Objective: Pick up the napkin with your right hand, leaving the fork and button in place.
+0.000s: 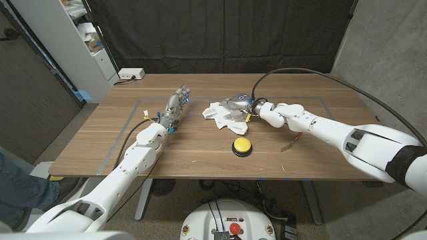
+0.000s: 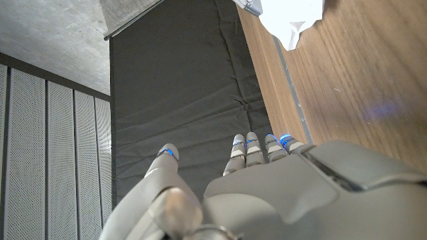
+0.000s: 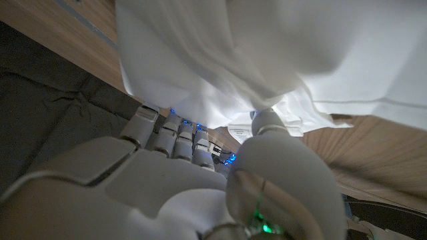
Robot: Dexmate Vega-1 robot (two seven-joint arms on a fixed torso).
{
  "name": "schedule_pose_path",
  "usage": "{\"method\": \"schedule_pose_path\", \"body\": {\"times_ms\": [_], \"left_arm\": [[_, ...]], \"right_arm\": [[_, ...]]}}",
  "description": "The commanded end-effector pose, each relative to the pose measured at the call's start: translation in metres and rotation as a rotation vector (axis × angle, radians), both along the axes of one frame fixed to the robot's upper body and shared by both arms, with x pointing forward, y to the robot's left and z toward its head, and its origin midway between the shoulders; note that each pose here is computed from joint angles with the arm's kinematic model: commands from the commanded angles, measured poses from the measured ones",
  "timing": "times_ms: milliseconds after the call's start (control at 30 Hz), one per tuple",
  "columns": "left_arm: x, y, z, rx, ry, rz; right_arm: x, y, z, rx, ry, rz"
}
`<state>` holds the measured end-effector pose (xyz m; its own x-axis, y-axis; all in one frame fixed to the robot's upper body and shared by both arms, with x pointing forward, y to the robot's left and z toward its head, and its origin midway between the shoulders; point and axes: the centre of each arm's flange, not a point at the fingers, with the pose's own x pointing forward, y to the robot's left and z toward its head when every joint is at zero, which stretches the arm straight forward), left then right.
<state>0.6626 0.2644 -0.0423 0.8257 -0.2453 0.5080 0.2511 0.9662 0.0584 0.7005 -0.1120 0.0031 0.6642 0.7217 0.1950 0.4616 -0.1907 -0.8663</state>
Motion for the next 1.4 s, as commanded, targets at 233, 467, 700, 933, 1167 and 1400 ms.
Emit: {"method": "schedule_pose_path", "body": {"times_ms": [233,467,700,933,1167,1400], "left_arm": [[-0.003,-0.001,-0.005,-0.009,0.004,0.003],[-0.004,0.0,-0.007,-0.011,0.004,0.0],[-0.005,0.001,-0.007,-0.012,0.004,0.001],[-0.004,-0.001,-0.005,-0.004,0.004,-0.003],[-0.002,-0.003,-0.005,-0.003,0.011,-0.008],[-0.001,-0.003,-0.005,-0.004,0.013,-0.008]], "right_arm": [[0.0,0.01,0.001,-0.02,-0.023,0.04],[-0.003,0.018,-0.001,-0.032,-0.034,0.054],[-0.006,0.02,0.0,-0.038,-0.053,0.068],[-0.009,0.02,0.002,-0.031,-0.069,0.079],[-0.01,0.019,0.004,-0.022,-0.088,0.099],[-0.012,0.019,0.004,0.012,-0.111,0.135]]}}
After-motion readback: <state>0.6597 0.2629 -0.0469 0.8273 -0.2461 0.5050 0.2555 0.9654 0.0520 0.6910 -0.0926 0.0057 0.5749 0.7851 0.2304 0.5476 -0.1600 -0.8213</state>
